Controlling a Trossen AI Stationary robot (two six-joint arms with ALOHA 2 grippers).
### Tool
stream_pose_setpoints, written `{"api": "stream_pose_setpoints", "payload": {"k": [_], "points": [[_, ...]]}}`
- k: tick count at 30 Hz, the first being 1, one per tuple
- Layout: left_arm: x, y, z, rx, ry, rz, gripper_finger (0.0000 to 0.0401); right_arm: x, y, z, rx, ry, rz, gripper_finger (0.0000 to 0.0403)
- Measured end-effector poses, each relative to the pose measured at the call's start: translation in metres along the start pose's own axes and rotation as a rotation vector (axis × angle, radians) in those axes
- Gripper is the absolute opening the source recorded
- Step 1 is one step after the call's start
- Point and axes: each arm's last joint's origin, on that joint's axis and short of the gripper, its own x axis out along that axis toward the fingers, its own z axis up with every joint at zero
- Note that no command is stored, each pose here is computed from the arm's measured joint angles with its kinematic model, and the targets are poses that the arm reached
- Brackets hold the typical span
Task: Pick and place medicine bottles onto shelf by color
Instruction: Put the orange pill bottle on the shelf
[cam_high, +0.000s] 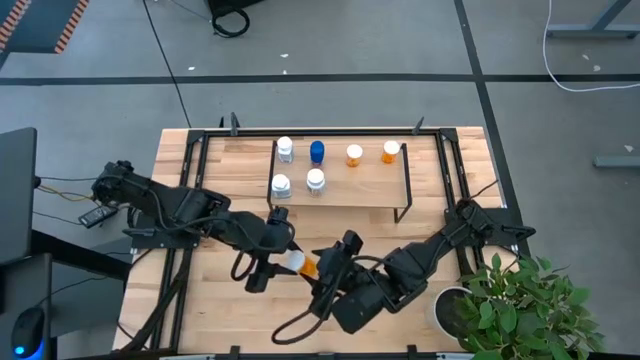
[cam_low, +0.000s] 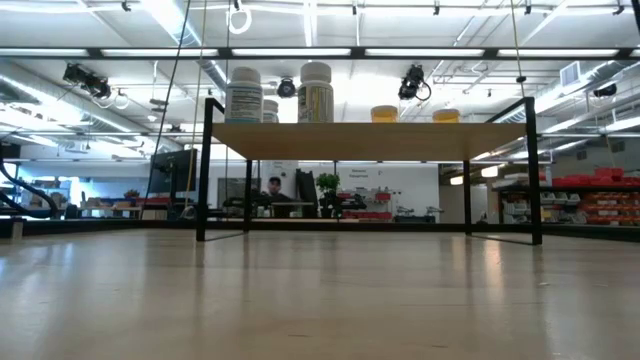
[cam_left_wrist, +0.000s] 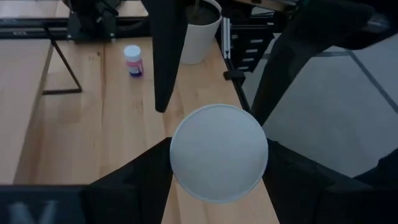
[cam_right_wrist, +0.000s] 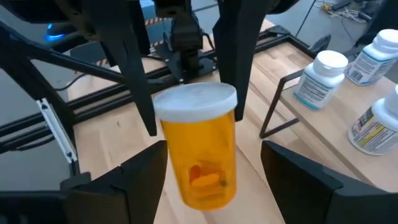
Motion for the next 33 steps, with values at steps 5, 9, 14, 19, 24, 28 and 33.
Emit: {"api": "stream_pose_setpoints", "payload": {"k": [5, 9, 14, 19, 24, 28, 33], "points": [[0.000, 0.001, 0.000, -0.027, 0.004, -0.002, 0.0224, 0.005, -0.002, 0.002, 0.010, 0.043, 0.033, 0.0267], [0.000, 0.000, 0.000, -0.031, 0.000, -0.005, 0.0226, 0.006, -0.002, 0.002, -0.001, 0.052, 0.044, 0.0267], [0.000, 0.000, 0.000, -0.031, 0.008, -0.040, 0.0230, 0.006, 0.002, 0.006, -0.019, 0.034, 0.085, 0.0267], [0.000, 0.002, 0.001, -0.030, 0.008, -0.033, 0.0230, 0.005, 0.004, 0.006, -0.020, 0.042, 0.118, 0.0267], [0.000, 0.002, 0.001, -0.026, 0.007, -0.036, 0.0231, 0.005, 0.004, 0.006, -0.037, 0.048, 0.126, 0.0267], [0.000, 0.002, 0.003, -0.027, -0.012, -0.049, 0.0228, 0.009, 0.002, 0.008, -0.054, 0.049, 0.122, 0.0267], [-0.001, 0.001, 0.007, -0.033, -0.055, -0.060, 0.0224, 0.012, -0.001, 0.011, -0.072, 0.048, 0.114, 0.0267]]}}
